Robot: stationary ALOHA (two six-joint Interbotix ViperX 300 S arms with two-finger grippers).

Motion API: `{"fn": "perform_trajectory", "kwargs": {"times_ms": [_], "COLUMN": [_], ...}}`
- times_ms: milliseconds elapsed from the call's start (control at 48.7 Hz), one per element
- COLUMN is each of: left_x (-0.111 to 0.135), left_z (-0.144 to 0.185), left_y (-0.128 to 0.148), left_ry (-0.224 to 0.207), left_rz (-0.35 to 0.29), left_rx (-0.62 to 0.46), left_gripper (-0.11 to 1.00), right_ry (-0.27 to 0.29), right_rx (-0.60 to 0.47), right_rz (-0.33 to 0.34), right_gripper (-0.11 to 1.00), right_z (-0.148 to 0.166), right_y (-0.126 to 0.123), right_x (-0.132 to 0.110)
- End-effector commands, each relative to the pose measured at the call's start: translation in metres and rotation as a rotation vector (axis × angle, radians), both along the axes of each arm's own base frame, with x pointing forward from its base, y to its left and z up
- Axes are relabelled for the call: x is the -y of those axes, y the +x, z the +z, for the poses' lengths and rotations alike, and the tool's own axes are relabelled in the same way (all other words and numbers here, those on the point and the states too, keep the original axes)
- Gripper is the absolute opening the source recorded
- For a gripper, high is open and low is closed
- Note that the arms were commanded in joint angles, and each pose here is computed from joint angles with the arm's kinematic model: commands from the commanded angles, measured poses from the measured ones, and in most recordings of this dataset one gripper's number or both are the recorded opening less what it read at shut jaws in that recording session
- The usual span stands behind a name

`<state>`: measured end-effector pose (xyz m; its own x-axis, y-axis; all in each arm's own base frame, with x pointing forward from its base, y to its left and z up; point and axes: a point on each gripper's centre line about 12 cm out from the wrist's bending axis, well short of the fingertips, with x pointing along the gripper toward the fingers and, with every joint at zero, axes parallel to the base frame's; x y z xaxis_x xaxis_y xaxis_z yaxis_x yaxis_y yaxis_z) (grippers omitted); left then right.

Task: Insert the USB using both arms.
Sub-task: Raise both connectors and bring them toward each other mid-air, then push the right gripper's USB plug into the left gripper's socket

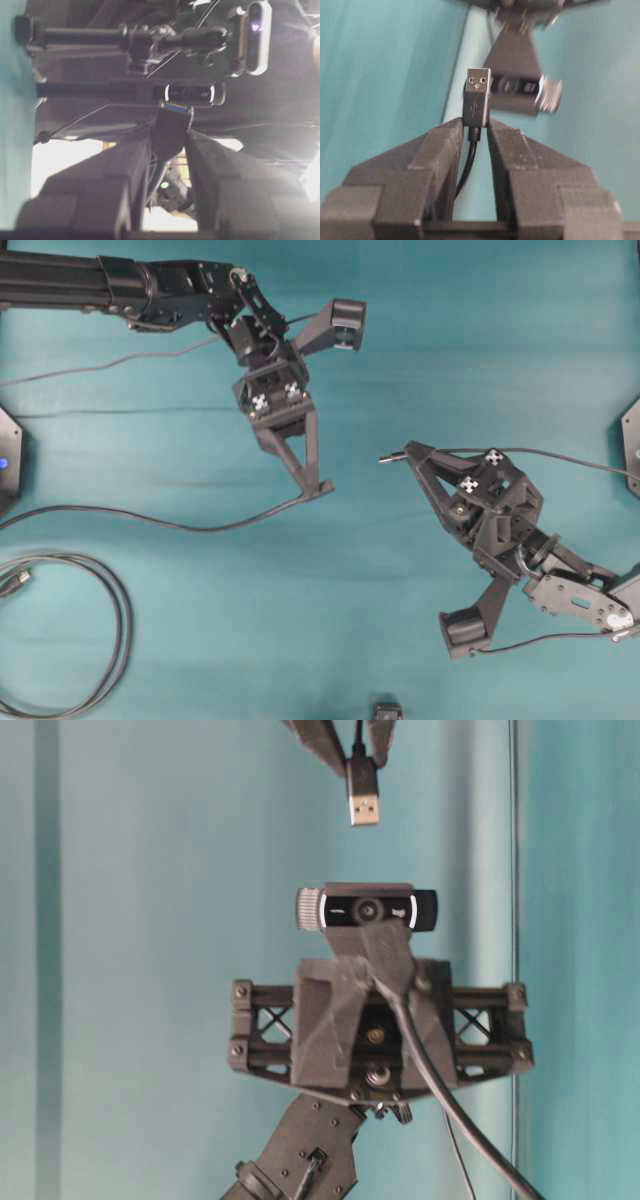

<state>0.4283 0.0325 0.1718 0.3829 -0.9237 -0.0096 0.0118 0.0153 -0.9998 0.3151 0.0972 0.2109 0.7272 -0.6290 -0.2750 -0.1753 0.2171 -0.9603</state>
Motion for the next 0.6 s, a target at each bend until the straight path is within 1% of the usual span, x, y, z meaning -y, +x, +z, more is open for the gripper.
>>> {"fn": "perform_trajectory", "kwargs": {"times_ms": [0,226,411,575], "left_x": [0.000,0.008,0.012,0.012], "left_z": [0.011,0.008,0.002,-0.001], "left_y": [0.004,0.008,0.009,0.013], "left_ry": [-0.017,-0.022,-0.026,-0.024], "left_rz": [0.003,-0.015,-0.023,-0.023], "left_rx": [0.023,0.002,-0.014,-0.016], "left_gripper": [0.26,0.26,0.26,0.26], "right_ry": [0.007,0.017,0.042,0.043], "right_rx": [0.021,0.002,-0.011,-0.014], "right_rz": [0.019,0.046,0.085,0.089], "right_gripper": [0.20,0.20,0.20,0.20], "right_z": [0.007,0.002,0.000,-0.001], "right_y": [0.003,0.003,0.005,0.005], "right_x": [-0.003,-0.005,-0.009,-0.009]}}
